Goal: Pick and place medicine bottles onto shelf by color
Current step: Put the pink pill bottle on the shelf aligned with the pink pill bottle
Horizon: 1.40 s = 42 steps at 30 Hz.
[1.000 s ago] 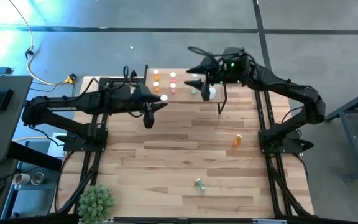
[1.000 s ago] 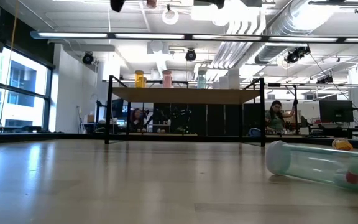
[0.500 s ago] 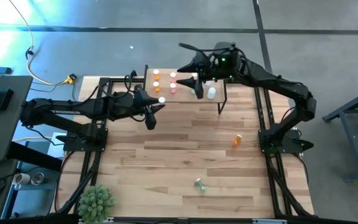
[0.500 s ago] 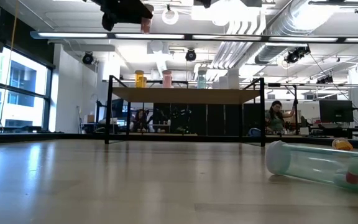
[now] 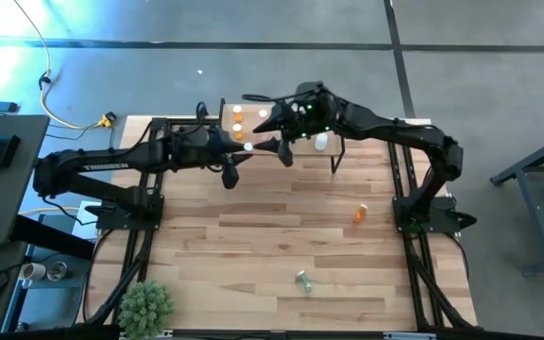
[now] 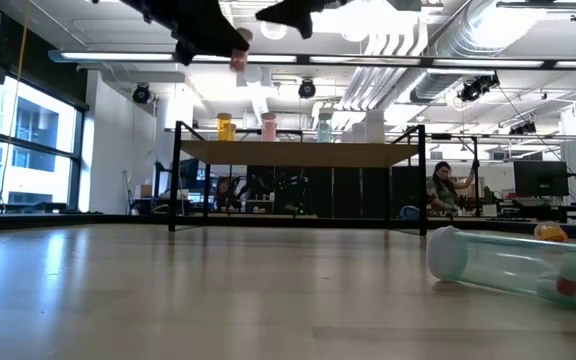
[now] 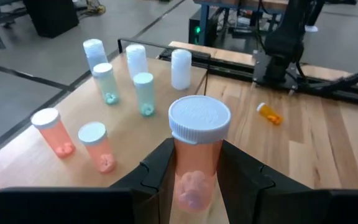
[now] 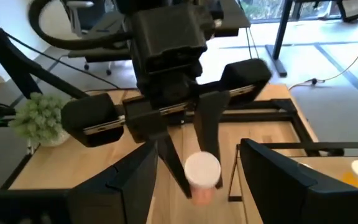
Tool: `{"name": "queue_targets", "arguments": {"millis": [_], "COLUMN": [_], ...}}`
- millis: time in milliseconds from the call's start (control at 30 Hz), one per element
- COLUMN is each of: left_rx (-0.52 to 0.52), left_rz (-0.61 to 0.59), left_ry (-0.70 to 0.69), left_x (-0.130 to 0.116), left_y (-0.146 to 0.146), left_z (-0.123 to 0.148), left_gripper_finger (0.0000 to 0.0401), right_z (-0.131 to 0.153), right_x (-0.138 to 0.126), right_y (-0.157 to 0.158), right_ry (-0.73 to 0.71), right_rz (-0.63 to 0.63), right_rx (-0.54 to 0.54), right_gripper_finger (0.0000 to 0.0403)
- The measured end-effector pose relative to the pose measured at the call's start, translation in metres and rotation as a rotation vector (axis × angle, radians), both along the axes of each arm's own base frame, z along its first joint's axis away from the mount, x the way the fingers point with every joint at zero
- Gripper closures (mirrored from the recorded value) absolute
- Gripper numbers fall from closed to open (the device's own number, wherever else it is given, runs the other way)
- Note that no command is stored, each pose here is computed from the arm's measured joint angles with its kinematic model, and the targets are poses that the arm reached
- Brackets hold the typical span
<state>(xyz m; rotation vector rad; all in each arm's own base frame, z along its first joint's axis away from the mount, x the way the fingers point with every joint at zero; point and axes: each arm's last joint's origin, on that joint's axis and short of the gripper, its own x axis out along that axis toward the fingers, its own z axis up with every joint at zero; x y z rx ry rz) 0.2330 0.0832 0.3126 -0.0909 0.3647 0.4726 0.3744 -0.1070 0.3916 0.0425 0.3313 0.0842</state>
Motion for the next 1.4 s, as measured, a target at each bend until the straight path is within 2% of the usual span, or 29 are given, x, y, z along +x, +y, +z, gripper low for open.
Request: {"name": "queue_targets", "arguments": {"millis": [433, 833, 1133, 1400], "left_rx": [0.053, 0.070, 0.068, 0.074], "left_rz": [-0.030, -0.021, -0.016, 0.003], "left_ry": [0.065, 0.021, 0.030, 0.033], "left_x": [0.006, 0.007, 0.008, 0.008], "left_y": [0.010, 0.011, 0.011, 0.012], "left_z": [-0.009, -0.005, -0.006, -0.006], "left_gripper_finger": [0.0307, 0.0307, 0.0306, 0.0307], "right_z": [-0.035, -0.043, -0.043, -0.043], "right_x": [0.024, 0.027, 0.027, 0.027], "right_y": [-0.008, -0.009, -0.009, -0.009], "right_ry": [0.090, 0.118, 0.120, 0.121], "right_rz": [-0.032, -0.024, -0.023, -0.028], "right_rx": [0.024, 0.044, 0.045, 0.055], "right_gripper_finger": [0.0182, 0.0185, 0.0226, 0.0284]}}
